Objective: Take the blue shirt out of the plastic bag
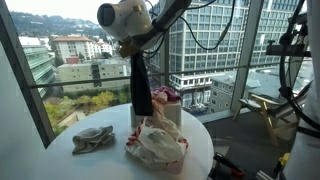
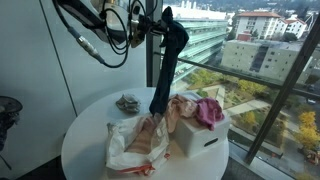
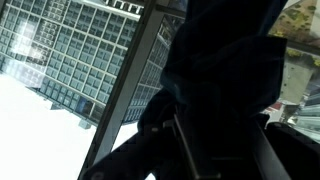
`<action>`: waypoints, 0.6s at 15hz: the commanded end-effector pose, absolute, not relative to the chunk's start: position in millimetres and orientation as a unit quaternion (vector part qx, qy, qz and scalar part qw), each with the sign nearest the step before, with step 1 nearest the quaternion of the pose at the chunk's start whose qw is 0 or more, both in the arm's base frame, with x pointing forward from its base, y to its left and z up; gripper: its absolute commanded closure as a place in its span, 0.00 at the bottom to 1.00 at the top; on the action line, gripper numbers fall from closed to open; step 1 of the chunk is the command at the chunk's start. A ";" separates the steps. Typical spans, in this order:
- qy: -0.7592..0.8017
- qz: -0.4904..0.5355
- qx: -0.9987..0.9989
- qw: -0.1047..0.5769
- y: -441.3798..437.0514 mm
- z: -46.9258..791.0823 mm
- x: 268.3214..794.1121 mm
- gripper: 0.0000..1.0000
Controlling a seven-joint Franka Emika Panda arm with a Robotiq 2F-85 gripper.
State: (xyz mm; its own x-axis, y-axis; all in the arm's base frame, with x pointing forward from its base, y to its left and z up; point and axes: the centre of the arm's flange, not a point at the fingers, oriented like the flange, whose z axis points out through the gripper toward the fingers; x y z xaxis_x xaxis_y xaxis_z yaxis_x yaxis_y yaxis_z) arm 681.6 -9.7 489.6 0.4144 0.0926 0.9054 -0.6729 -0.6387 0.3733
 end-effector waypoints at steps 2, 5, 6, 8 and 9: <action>-0.203 0.521 0.739 0.377 -17.6 511.5 722.4 0.87; -0.226 0.503 0.749 0.367 -36.9 499.1 734.6 0.87; -0.238 0.495 0.752 0.366 -44.9 492.7 737.1 0.87; -0.259 0.472 0.758 0.368 -64.4 476.7 741.5 0.87; -0.264 0.461 0.762 0.370 -73.0 467.9 742.6 0.87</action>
State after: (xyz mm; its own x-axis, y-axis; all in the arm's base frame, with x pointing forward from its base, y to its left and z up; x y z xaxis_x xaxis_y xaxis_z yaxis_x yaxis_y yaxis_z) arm 720.1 -50.4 471.9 0.4169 -0.0267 0.9086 -0.7312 -0.6036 0.3178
